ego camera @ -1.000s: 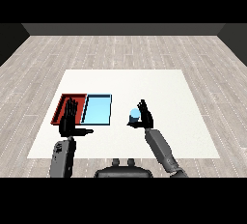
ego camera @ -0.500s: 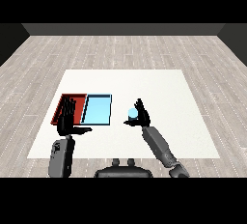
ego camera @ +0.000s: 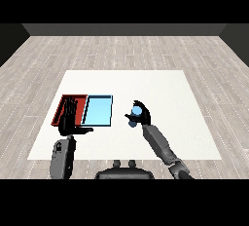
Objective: Pick the blue can and put it in the blue box
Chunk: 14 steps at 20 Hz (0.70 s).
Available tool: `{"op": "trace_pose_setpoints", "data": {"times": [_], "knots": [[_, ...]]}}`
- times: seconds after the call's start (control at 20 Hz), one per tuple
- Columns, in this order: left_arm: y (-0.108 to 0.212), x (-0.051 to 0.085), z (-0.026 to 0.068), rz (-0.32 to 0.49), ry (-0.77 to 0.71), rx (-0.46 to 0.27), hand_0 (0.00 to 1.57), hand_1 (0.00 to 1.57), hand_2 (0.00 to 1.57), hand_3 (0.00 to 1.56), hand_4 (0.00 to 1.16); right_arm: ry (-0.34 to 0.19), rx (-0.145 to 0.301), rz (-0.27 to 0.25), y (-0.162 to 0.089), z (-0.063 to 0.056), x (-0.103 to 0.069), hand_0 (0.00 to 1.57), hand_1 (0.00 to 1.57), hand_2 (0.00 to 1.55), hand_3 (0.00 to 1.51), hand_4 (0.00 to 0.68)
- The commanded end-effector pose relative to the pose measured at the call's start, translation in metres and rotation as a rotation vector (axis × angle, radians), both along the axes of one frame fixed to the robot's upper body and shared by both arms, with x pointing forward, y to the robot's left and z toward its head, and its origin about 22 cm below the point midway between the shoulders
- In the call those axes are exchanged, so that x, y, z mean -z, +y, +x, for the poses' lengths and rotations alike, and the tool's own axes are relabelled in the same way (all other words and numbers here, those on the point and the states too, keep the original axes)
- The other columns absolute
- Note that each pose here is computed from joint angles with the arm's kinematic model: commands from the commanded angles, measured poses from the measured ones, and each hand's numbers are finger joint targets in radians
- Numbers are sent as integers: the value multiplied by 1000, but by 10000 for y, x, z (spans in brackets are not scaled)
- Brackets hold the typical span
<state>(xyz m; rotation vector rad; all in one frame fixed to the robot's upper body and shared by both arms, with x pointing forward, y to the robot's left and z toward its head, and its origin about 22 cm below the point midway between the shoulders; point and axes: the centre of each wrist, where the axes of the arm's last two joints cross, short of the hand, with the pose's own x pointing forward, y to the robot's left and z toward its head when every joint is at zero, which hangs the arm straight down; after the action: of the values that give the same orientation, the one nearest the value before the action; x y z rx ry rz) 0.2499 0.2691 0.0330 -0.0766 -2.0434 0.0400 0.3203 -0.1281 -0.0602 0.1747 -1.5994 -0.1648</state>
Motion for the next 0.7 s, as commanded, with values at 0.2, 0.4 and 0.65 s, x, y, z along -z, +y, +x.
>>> {"op": "trace_pose_setpoints", "data": {"times": [0.2,0.4,0.65], "knots": [[-56,88,-18,-6,-7,-5,0,0,0,0,0,37,93,-188,164,-45,19,1505,1505,1483,1437,620],[75,86,189,8,11,-1,0,0,0,0,0,18,93,-148,105,45,-33,1500,1500,1474,1431,630],[-200,-61,33,51,36,55,0,0,0,0,0,-61,60,-215,135,155,-507,1419,1419,1451,1401,624]]}}
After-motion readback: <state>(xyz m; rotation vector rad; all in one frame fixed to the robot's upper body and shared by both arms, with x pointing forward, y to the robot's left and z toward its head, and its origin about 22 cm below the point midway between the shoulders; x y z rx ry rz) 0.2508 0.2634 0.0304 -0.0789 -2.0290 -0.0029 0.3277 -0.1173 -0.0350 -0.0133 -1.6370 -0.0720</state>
